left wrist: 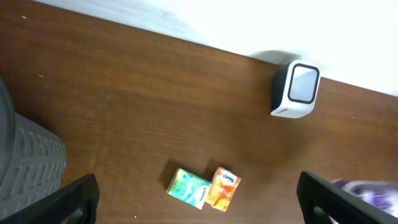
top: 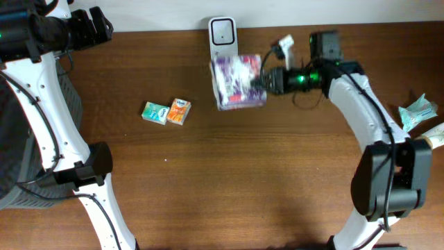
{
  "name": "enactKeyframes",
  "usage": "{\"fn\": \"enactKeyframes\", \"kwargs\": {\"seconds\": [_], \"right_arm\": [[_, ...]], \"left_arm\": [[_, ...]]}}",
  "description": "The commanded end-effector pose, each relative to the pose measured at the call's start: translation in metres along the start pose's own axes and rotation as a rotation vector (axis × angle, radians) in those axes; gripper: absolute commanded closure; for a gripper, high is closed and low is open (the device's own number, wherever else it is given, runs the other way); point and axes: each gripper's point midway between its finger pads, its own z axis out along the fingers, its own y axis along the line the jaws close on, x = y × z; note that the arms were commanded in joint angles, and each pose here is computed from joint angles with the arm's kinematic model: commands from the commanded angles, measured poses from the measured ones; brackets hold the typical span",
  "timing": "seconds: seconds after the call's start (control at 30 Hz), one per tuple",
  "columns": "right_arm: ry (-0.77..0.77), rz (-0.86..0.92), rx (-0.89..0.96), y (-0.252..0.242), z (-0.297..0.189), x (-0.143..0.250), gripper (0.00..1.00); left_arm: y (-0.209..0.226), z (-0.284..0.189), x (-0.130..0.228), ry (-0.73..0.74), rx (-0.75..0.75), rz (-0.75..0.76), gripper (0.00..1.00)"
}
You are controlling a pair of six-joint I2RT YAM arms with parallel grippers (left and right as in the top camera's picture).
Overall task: Scan the item barcode
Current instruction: 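Hold the red pouch over the scanner window, then carry the red pouch right and release it at the right edge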
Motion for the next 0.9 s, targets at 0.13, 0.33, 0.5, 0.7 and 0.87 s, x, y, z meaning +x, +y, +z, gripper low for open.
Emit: {"fn": "enactKeyframes", "kwargs": {"seconds": [0.13,0.33,0.5,0.7,0.87], "right_arm": [[-0.206,-0.306,0.086,0.054,-0.001,-0.08,0.96],[-0.195,-0.319,0.13,0.058,0.015,-0.078,0.96],[-0.144,-0.233,0.251,0.032,0.015,-0.063,0.96],[0.17,0.023,1.023,-0.084,-0.06,0.029,0.96],[0.439,0.051,1.231,-0.101,-0.101,0.086,0.96]], "left_arm": [[0.001,0.001,0.0,0.003,-0.001,0.01,0.01],[0.001,0.001,0.0,0.003,-0.001,0.01,0.01],[0.002,0.0,0.0,0.002,-0.003,0.008,0.01],[0.001,0.001,0.0,0.003,-0.001,0.01,0.01],[0.001,0.001,0.0,0.003,-0.001,0.01,0.01]]}}
